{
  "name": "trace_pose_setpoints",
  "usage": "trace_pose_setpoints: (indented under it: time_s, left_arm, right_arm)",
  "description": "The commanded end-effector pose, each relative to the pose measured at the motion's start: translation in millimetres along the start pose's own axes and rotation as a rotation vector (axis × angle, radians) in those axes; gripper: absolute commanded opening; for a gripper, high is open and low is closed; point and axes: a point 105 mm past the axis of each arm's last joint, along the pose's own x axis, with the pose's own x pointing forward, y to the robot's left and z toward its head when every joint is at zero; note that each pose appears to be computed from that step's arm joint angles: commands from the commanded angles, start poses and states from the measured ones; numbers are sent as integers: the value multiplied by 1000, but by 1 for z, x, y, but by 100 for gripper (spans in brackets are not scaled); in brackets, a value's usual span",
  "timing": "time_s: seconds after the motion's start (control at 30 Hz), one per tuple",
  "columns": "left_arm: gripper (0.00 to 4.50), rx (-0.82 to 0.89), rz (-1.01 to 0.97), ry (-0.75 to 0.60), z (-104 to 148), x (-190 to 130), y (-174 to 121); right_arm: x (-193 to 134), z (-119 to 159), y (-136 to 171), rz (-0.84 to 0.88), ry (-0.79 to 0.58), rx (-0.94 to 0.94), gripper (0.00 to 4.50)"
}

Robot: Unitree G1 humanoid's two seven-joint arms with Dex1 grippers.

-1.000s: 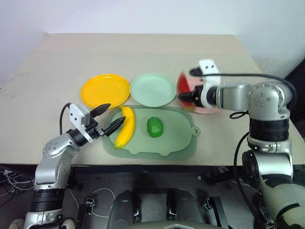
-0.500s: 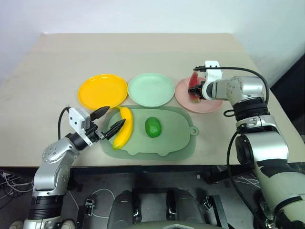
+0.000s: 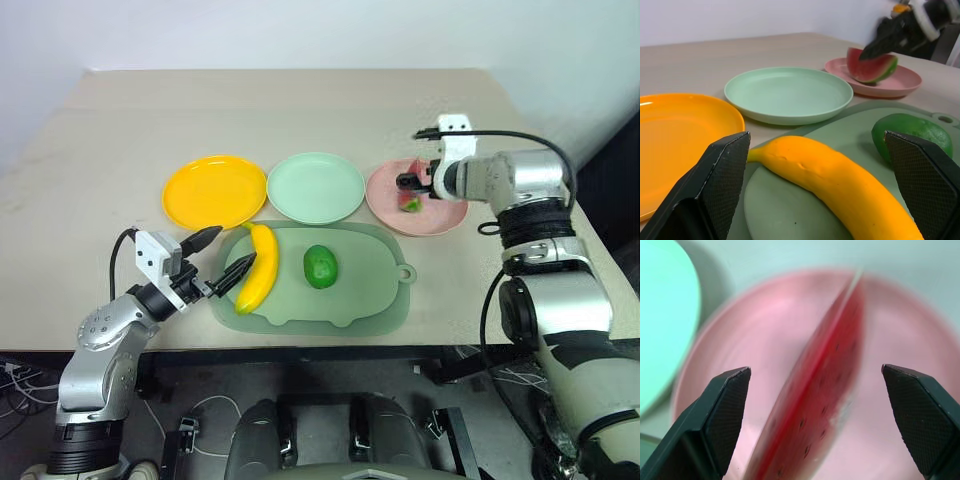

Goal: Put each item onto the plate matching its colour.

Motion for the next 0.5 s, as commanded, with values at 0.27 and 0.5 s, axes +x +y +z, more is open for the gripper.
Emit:
trace_pose_setpoints:
  time_s: [0.27,0.5]
  left_arm:
    - [450,40,9,-47,19,-4,11]
    - [450,28,-45,-45,24,-7,7]
  right_arm:
    - [-67,4,73,399,-168,-124,444]
    - [-84,-34,115,617,-165,-83,444]
